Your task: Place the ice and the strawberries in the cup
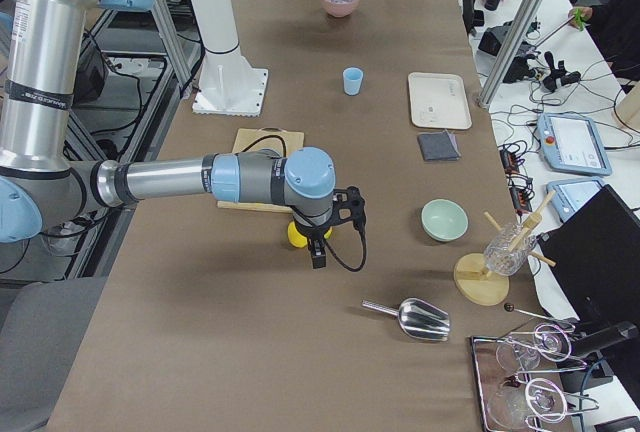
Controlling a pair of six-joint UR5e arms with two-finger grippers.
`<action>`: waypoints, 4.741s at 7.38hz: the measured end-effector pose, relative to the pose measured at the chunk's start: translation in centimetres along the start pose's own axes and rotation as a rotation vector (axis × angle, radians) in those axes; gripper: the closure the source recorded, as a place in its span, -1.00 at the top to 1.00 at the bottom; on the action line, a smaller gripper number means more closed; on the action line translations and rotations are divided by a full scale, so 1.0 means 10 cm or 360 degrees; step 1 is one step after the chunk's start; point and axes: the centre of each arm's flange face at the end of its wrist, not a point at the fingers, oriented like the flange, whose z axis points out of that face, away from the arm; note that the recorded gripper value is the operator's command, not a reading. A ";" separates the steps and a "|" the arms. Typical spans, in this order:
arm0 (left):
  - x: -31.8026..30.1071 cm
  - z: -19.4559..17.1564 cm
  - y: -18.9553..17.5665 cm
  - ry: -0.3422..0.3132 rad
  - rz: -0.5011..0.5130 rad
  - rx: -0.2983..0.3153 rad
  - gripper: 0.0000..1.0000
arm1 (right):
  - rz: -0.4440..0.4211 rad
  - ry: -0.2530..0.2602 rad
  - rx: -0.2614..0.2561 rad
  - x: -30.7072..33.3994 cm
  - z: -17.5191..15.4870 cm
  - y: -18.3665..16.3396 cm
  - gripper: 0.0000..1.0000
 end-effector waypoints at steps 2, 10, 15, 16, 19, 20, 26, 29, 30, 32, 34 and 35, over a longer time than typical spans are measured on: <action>0.12 0.08 0.03 0.0011 0.0030 -0.0031 0.68 | 0.0002 0.0000 -0.0002 0.00 0.00 0.01 1.00; 0.12 0.17 0.13 0.0024 0.0083 -0.0078 0.39 | 0.0018 -0.0005 -0.0015 0.02 0.03 0.07 1.00; 0.07 0.18 0.20 0.0053 0.0145 -0.0107 0.32 | 0.0016 -0.0006 -0.0013 0.01 0.03 0.08 1.00; 0.08 0.15 0.18 0.0065 0.0180 -0.0097 0.27 | 0.0015 -0.0005 -0.0012 0.01 0.03 0.08 1.00; 0.07 0.09 0.11 0.0102 0.0310 -0.0070 0.26 | 0.0015 -0.0010 -0.0011 0.01 0.03 0.07 1.00; 0.06 0.10 0.10 0.0098 0.0325 -0.0067 0.26 | 0.0015 -0.0011 -0.0010 0.01 0.03 0.07 1.00; 0.02 0.14 0.06 0.0044 0.0371 -0.0038 0.26 | 0.0016 -0.0013 -0.0011 0.01 0.03 0.08 1.00; 0.03 0.16 0.04 0.0046 0.0371 -0.0034 0.25 | 0.0016 -0.0013 -0.0011 0.01 0.03 0.08 1.00; 0.03 0.17 0.04 0.0044 0.0371 -0.0038 0.25 | 0.0017 -0.0015 -0.0012 0.01 0.03 0.08 1.00; 0.05 0.17 0.03 0.0053 0.0361 -0.0038 0.25 | 0.0018 -0.0016 -0.0012 0.01 0.03 0.08 1.00; 0.07 0.18 0.03 0.0057 0.0356 -0.0039 0.24 | 0.0019 -0.0018 -0.0012 0.01 0.03 0.09 1.00; 0.07 0.19 0.03 0.0057 0.0356 -0.0043 0.23 | 0.0021 -0.0018 -0.0014 0.00 0.03 0.11 1.00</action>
